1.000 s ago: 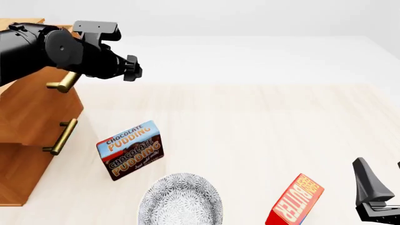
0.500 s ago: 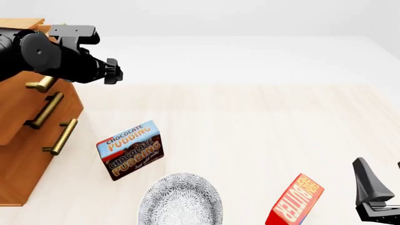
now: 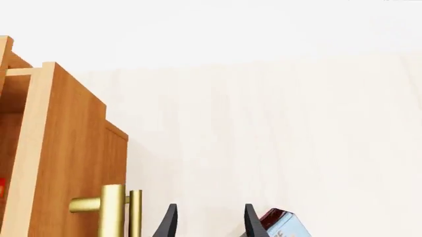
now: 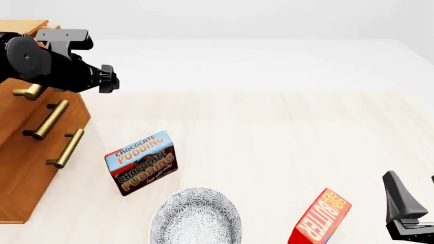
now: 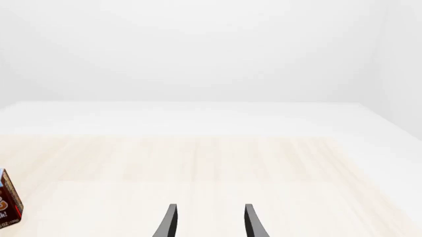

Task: Put the butter at the front in the top drawer of the cabinet and close it.

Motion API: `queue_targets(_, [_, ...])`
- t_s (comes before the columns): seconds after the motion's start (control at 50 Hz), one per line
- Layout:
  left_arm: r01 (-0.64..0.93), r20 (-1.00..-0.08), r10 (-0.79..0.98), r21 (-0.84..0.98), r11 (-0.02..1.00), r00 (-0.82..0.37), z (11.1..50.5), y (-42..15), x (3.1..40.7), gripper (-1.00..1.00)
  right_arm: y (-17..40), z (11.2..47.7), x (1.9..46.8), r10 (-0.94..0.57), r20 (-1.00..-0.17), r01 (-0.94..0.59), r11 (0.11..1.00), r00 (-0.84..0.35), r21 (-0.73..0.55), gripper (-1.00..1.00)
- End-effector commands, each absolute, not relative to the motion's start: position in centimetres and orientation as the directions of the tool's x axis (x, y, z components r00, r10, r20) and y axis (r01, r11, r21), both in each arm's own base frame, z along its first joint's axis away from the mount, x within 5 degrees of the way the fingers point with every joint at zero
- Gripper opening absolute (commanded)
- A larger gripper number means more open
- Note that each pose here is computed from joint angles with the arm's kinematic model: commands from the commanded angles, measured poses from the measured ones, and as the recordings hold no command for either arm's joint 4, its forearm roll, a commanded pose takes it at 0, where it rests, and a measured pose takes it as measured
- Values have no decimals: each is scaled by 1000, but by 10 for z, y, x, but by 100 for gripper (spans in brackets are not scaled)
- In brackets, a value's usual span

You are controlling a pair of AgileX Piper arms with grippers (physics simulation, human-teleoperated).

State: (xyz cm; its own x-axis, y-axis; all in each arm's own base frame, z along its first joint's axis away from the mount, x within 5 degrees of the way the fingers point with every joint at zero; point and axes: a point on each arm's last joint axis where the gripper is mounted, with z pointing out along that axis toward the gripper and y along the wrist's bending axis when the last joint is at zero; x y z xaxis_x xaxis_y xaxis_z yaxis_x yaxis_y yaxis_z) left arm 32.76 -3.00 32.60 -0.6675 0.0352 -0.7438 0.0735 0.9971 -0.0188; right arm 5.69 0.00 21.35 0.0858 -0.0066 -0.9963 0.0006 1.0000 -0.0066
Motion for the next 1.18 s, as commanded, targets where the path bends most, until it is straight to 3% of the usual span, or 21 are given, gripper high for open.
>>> queue_targets(0.02, [42,-740,15,-18,999,-672,325,-19,329,100,0,213,57,-7,-996,1,1000,86,-7,100])
queue_targets(0.88, [-119,-757,-76,2,993,-648,330,38,310,100,0,213,57,-7,-996,0,1000,86,-7,100])
queue_targets(1.18, [49,-764,29,-3,999,-645,340,-16,304,100,0,213,57,-7,-996,1,1000,86,-7,100])
